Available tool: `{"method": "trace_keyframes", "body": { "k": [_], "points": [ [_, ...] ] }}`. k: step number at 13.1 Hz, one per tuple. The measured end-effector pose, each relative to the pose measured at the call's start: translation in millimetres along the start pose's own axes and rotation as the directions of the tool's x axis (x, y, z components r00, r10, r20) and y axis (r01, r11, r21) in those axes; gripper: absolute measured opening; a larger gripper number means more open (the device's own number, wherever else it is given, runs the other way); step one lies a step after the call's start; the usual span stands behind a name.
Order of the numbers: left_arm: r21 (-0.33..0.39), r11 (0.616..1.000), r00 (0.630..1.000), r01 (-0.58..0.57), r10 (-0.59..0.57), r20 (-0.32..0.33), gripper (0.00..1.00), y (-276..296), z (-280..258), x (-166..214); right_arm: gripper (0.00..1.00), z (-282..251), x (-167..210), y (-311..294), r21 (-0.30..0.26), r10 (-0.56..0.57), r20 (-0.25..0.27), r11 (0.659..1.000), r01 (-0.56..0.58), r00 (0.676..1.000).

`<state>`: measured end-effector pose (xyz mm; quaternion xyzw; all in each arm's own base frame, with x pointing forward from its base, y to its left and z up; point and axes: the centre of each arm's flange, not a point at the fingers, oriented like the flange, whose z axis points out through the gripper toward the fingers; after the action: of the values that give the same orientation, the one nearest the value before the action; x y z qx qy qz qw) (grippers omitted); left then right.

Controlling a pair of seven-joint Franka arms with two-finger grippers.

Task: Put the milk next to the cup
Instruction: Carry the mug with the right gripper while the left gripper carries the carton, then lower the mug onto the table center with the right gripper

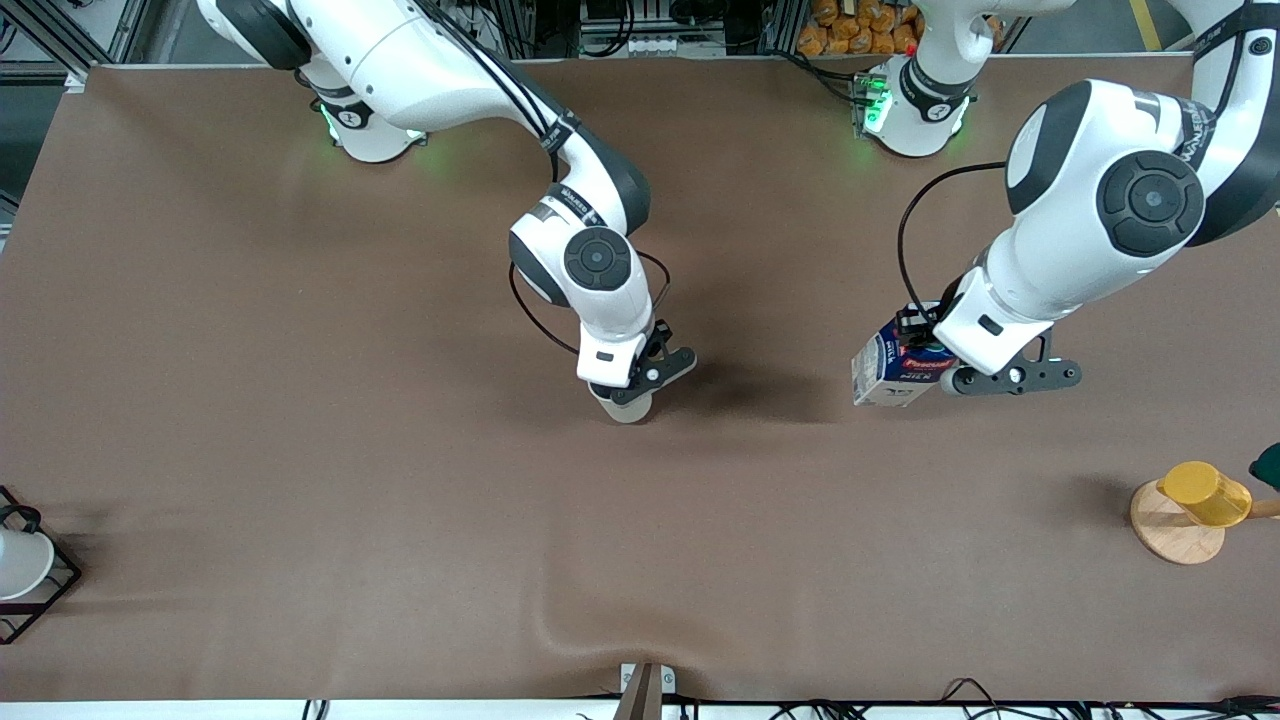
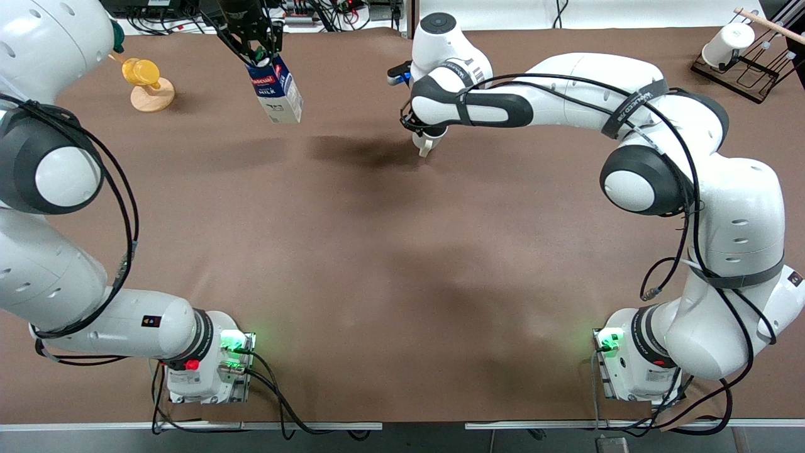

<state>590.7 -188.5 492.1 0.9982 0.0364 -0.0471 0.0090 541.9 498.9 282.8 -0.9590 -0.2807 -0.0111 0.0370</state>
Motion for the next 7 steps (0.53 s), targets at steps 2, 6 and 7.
{"method": "trace_keyframes", "body": {
  "k": [2, 6, 7],
  "points": [
    [-0.004, 1.0, 1.0, 0.006, -0.006, 0.0, 0.41, 15.3, -4.0, -7.0, 0.04, -0.9, 1.7, 6.5, -0.043, -0.177, -0.003, 0.983, 0.177, 0.984],
    [-0.004, 1.0, 1.0, 0.001, -0.001, 0.006, 0.41, 39.3, -16.4, -24.5, 0.04, -1.3, 2.9, 11.0, -0.081, -0.456, 0.018, 0.886, 0.456, 0.89],
    [-0.005, 1.0, 1.0, 0.006, -0.006, 0.008, 0.41, 48.9, -16.2, -29.7, 0.04, -1.2, 2.4, 7.6, -0.094, -0.501, 0.026, 0.86, 0.501, 0.865]
  ]
}}
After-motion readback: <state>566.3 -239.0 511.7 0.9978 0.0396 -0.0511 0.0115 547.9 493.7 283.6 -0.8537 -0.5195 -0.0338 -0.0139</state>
